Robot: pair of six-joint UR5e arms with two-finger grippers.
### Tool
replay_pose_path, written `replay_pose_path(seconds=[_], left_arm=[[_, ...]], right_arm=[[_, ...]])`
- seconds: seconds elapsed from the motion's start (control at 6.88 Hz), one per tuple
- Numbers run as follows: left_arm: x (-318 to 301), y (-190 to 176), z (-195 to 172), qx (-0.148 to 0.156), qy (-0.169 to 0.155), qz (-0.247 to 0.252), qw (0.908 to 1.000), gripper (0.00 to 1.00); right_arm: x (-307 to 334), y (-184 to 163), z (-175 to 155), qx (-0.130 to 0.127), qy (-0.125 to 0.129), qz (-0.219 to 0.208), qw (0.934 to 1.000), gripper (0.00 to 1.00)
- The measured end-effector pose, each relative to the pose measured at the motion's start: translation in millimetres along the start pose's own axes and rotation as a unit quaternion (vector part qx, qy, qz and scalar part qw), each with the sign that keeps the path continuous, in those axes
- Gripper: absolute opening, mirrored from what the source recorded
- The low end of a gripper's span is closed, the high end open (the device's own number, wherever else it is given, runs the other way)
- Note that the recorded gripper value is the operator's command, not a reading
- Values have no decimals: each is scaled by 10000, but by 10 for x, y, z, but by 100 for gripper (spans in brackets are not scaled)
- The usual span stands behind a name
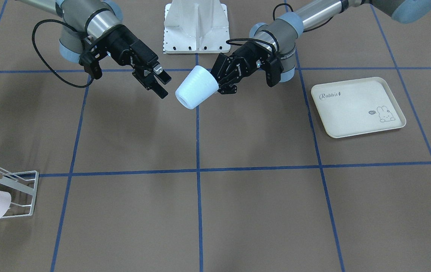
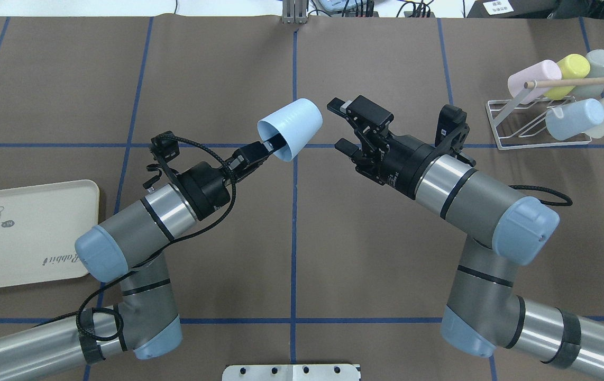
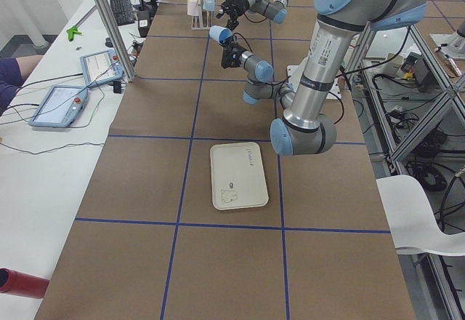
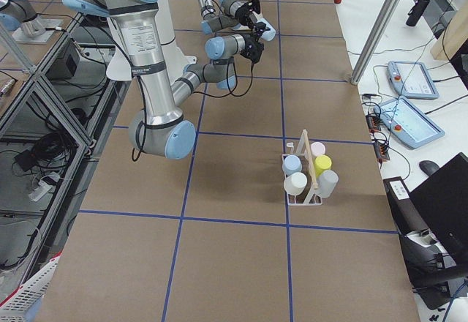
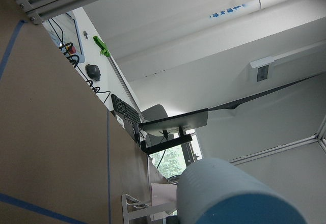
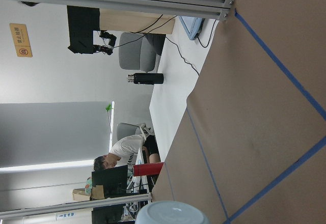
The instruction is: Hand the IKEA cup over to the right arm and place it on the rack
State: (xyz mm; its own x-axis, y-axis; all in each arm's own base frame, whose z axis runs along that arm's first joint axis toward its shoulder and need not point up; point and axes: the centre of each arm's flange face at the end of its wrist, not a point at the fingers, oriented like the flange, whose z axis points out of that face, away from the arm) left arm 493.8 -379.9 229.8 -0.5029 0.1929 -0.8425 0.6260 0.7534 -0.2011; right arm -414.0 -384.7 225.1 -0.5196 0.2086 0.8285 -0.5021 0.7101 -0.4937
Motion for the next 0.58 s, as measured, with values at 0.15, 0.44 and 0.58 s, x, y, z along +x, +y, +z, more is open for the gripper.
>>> replay_pose_path(seconds=[0.15, 0.44, 0.58], left_arm=[[25, 30, 19, -16, 24, -19, 10000, 0], [72, 65, 57, -24, 65, -44, 10000, 0], [76, 107, 62, -43, 64, -59, 10000, 0]], right_arm=[[15, 9, 7, -3, 12, 2, 10000, 100], [30, 25, 10, -20, 24, 12, 10000, 100], [32, 34, 9, -31, 22, 17, 10000, 100]])
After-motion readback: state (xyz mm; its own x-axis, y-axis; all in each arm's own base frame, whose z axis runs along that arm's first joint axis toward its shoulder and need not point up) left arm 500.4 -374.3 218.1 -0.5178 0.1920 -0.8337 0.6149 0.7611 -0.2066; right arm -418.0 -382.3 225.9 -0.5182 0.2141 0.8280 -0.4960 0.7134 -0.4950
